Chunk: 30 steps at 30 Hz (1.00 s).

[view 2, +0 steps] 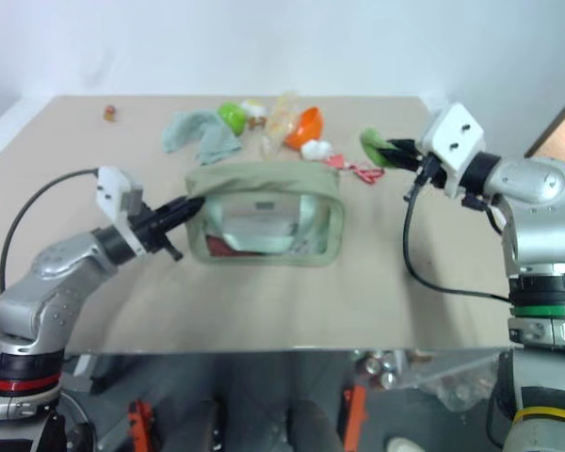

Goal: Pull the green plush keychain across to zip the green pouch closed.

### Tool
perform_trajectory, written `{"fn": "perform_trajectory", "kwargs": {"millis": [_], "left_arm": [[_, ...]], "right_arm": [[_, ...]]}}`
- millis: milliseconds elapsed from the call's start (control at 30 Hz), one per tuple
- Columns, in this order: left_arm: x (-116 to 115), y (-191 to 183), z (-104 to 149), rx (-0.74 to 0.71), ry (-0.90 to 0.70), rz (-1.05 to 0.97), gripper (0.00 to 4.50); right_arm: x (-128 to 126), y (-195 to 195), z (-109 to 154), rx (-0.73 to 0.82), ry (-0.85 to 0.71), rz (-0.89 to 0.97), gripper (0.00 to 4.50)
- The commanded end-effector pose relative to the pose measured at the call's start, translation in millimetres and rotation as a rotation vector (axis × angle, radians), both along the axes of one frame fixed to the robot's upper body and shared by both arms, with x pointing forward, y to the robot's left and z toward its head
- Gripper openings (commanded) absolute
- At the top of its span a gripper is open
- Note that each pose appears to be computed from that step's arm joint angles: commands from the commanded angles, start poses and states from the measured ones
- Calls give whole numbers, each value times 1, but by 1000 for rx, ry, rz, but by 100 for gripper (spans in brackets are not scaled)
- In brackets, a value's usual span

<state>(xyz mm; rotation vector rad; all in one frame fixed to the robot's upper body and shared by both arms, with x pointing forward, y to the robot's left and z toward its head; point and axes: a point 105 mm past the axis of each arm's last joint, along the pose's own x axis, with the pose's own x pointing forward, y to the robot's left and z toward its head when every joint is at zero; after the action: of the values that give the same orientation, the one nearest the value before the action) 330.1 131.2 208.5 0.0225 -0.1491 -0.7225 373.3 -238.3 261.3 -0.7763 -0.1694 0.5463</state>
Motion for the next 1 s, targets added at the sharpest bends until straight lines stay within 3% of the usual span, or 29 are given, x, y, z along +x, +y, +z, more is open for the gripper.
{"fn": "perform_trajectory", "kwargs": {"millis": [33,200,400,533,667,700,833,1000], "left_arm": [[4,17,18,-7,-96,123,0],[2,11,14,-22,-98,150,0],[4,6,9,-25,-95,166,0],[6,10,6,-48,-69,175,0],[3,13,1,-107,-13,131,0],[2,14,2,-126,-7,124,76],[1,21,13,-177,-2,88,196],[-2,36,28,-176,-11,53,369]], "right_arm": [[-2,-14,3,105,-62,-155,2],[-5,23,-68,185,72,-176,2],[0,38,-129,225,164,-219,2],[1,40,-136,278,165,-221,2],[-2,43,-103,512,134,-144,2],[-4,41,-91,561,118,-125,35],[-20,36,-44,681,74,9,171],[-42,39,-18,626,79,129,344]]}}
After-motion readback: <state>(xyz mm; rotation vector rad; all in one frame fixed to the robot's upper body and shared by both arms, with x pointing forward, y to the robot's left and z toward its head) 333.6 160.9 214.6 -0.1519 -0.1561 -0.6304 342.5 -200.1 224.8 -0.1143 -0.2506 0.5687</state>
